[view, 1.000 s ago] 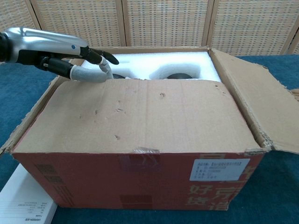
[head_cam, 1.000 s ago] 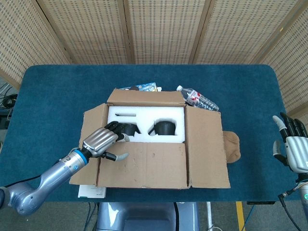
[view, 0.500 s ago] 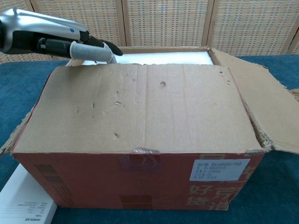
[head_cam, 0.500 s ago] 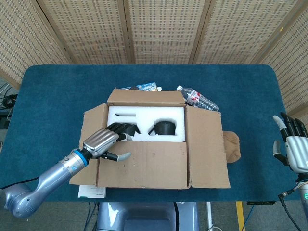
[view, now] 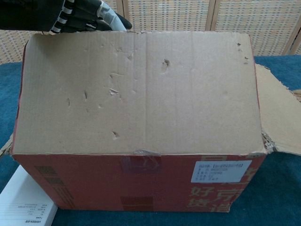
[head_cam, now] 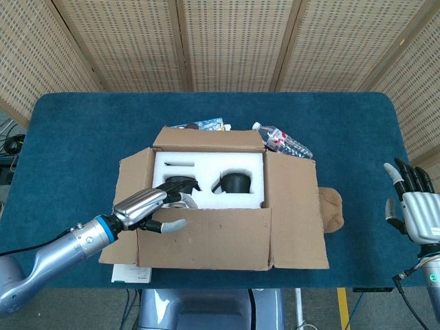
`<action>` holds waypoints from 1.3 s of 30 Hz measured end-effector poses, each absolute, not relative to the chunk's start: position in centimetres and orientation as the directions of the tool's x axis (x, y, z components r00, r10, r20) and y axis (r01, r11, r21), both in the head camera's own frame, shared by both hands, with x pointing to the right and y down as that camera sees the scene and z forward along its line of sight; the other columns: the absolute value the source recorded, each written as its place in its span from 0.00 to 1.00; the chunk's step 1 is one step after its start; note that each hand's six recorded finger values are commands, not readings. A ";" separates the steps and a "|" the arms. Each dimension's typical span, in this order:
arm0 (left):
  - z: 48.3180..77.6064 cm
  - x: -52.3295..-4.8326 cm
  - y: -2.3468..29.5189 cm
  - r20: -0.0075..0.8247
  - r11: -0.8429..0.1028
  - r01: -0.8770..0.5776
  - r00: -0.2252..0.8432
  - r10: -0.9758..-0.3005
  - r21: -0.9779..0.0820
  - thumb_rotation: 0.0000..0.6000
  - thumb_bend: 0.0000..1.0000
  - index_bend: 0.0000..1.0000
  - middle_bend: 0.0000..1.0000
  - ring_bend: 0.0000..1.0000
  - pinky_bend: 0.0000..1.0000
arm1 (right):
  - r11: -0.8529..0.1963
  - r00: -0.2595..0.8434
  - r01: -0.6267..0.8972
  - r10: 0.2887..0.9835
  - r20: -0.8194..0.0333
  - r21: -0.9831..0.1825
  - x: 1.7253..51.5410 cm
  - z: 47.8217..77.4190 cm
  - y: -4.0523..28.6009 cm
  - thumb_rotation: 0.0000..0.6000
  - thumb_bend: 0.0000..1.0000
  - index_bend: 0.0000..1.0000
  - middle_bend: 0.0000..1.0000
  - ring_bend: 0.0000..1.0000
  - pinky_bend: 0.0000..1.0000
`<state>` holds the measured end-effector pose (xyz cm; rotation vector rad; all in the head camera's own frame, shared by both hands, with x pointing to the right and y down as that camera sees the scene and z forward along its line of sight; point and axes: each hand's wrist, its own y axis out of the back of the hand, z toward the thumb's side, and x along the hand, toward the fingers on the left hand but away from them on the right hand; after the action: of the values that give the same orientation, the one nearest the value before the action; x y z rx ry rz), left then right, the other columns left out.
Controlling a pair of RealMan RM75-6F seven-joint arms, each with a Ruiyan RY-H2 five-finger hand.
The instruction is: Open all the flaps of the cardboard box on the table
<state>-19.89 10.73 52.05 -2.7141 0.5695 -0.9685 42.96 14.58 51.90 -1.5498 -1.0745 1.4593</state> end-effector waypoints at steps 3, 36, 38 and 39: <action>51.5 -20.0 10.8 0.548 -0.912 -0.306 0.730 -0.409 -0.273 0.19 0.27 0.30 0.00 0.00 0.00 | -0.376 0.005 0.081 0.926 -0.377 -0.923 42.8 51.8 14.5 1.00 0.72 0.00 0.00 0.00 0.00; 47.5 -22.6 14.5 0.372 -0.999 -0.040 0.928 -0.026 0.029 0.19 0.26 0.30 0.00 0.00 0.00 | -0.374 0.004 0.074 0.927 -0.375 -0.924 42.3 51.5 14.1 1.00 0.72 0.00 0.00 0.00 0.00; 47.4 -22.4 14.9 0.369 -0.999 -0.020 0.929 -0.005 0.037 0.19 0.26 0.30 0.00 0.00 0.00 | -0.373 0.002 0.076 0.927 -0.374 -0.925 42.4 51.5 14.1 1.00 0.72 0.00 0.00 0.00 0.00; 47.3 -22.3 15.2 0.369 -0.999 -0.006 0.930 0.009 0.041 0.19 0.26 0.30 0.00 0.00 0.00 | -0.373 0.002 0.077 0.927 -0.374 -0.925 42.5 51.4 14.2 1.00 0.72 0.00 0.00 0.00 0.00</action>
<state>-22.32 15.23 47.34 -3.1267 -0.0025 -0.5975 42.46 14.16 51.44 -1.5404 -1.0695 1.4602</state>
